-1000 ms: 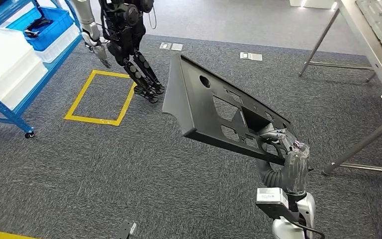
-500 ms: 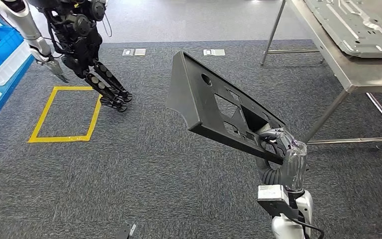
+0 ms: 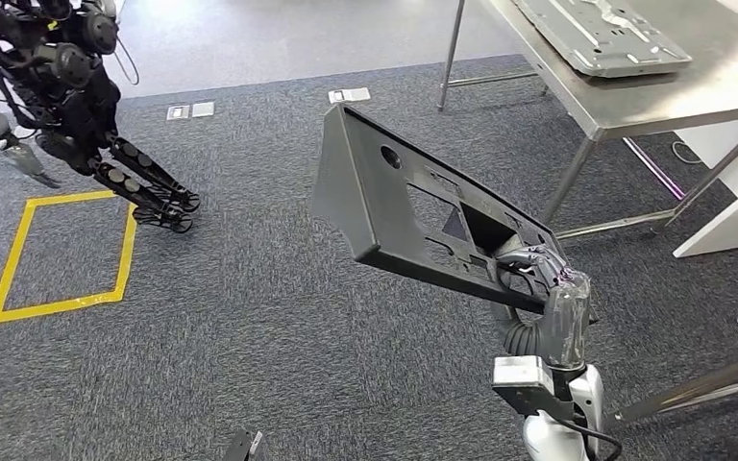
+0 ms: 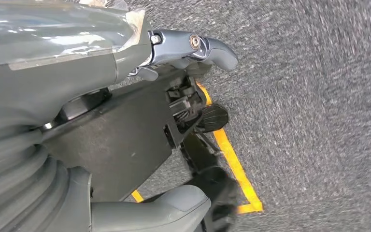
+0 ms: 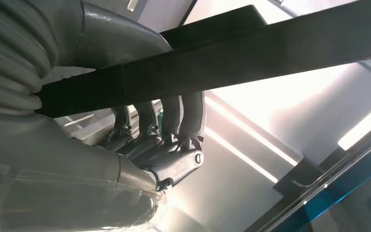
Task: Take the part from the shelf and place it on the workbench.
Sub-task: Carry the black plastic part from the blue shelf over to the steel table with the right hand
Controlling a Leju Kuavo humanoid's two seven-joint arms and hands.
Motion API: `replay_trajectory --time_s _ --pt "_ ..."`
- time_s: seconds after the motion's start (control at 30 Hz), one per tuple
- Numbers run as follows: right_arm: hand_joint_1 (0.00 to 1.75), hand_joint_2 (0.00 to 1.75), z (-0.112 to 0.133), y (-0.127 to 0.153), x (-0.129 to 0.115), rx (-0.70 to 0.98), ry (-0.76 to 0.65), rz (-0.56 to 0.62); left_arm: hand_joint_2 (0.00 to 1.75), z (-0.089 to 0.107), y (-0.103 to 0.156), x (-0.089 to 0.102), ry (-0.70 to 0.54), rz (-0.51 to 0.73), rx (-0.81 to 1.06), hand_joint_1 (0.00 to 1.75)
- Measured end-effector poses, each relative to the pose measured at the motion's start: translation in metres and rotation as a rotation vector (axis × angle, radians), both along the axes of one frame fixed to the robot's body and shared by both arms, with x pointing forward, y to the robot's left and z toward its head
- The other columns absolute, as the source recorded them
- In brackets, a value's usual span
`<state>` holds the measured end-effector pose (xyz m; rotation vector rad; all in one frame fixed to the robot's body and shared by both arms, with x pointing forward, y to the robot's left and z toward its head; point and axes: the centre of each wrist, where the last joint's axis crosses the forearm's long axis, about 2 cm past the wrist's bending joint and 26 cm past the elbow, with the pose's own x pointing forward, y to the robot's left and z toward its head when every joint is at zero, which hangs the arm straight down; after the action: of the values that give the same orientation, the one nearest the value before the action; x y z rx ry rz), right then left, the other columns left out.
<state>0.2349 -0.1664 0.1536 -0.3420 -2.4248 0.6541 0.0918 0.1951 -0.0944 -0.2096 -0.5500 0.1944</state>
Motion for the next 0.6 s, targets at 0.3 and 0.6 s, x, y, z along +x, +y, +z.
replay_trajectory --time_s 0.3,0.6 --pt "1.75 1.75 0.0014 0.0014 0.0006 0.003 -0.001 -0.003 1.75 0.0001 -0.0009 -0.0003 0.006 -0.006 -0.005 0.0" --pt "1.75 1.75 0.002 0.0009 0.0016 -0.001 -0.003 -0.004 1.75 -0.0003 0.0003 -0.0012 0.025 -0.014 -0.01 0.0"
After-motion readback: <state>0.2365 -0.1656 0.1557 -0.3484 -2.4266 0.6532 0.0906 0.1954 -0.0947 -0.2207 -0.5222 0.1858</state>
